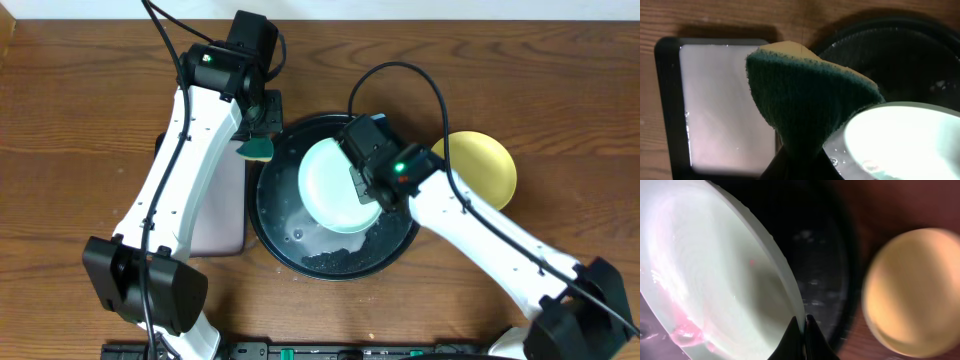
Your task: Clean dirty plates on tray and stack at the side
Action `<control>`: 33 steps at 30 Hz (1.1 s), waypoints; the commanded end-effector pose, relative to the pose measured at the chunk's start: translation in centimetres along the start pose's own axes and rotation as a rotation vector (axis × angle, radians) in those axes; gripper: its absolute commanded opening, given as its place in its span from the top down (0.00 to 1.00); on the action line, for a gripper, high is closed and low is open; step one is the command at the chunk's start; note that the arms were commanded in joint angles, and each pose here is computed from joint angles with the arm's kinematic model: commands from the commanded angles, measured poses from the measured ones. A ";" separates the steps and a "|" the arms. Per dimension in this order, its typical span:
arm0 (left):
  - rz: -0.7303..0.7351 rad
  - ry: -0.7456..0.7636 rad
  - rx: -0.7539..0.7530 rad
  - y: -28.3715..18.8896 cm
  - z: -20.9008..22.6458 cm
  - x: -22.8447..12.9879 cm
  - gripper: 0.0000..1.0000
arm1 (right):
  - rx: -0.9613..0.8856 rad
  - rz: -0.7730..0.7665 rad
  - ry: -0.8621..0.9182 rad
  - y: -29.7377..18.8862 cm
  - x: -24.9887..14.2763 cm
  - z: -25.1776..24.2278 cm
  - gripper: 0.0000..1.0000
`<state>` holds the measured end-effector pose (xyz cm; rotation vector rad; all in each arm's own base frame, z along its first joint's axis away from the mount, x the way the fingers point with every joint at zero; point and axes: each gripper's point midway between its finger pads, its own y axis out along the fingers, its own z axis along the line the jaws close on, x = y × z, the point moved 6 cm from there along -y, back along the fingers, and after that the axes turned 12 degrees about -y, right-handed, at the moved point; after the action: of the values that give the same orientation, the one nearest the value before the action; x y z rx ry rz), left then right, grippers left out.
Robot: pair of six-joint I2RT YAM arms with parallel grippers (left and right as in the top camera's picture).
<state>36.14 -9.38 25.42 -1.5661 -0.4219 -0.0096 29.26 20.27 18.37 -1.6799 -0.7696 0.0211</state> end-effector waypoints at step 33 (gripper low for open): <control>0.003 0.012 0.005 -0.4 0.3 0.0 0.92 | -0.913 -0.482 -0.059 -16.5 -0.6 -4.4 0.99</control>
<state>35.86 -9.33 25.35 -1.5638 -0.4085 0.0022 23.51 17.58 32.39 -2.2719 -1.3223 -0.6042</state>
